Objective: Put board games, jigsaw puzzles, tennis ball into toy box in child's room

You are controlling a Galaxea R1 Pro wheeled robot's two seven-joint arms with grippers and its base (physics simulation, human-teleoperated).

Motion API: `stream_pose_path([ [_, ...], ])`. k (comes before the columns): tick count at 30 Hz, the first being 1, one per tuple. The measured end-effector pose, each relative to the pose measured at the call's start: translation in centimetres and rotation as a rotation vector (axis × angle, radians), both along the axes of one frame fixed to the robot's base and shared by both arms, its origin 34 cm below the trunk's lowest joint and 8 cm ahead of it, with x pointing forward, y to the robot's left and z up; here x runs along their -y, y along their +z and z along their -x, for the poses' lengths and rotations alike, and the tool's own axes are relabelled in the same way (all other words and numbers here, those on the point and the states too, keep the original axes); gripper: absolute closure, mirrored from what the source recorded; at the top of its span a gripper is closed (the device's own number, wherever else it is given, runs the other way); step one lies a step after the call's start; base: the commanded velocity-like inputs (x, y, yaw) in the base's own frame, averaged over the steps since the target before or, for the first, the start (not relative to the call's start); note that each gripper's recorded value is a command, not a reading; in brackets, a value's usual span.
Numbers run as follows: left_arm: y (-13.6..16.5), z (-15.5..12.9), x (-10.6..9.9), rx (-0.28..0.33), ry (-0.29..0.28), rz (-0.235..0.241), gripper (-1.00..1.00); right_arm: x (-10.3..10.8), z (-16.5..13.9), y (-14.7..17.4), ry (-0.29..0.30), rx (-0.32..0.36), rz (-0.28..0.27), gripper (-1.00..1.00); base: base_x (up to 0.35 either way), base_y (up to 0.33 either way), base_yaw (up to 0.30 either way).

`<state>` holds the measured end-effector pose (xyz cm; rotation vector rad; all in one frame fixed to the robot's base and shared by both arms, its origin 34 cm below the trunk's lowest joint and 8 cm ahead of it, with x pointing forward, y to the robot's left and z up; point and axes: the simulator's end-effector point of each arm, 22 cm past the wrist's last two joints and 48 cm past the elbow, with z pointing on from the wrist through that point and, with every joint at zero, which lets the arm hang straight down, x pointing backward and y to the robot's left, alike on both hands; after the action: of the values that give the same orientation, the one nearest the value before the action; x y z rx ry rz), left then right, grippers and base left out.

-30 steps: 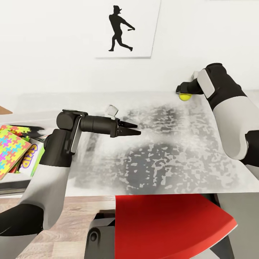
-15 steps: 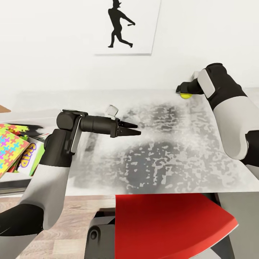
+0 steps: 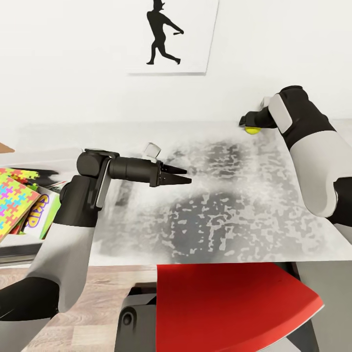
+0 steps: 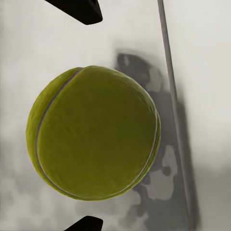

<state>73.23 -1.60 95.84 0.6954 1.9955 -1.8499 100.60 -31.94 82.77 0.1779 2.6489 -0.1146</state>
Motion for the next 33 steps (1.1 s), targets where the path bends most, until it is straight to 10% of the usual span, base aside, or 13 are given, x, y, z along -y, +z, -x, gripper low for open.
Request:
stream_pose_path([
  [14, 0.0, 0.0, 0.0, 0.0, 0.0, 0.0, -1.0, 0.1, 0.2, -0.3, -0.003, -0.011, 0.002, -1.0, 0.0, 0.0, 0.0],
  [15, 0.0, 0.0, 0.0, 0.0, 0.0, 0.0, -1.0, 0.1, 0.2, -0.3, -0.004, -0.011, 0.002, 1.0, 0.0, 0.0, 0.0],
  [33, 0.0, 0.0, 0.0, 0.0, 0.0, -0.001, -1.0, 1.3, 0.3, -0.1, -0.013, -0.009, 0.012, 1.0, 0.0, 0.0, 0.0],
])
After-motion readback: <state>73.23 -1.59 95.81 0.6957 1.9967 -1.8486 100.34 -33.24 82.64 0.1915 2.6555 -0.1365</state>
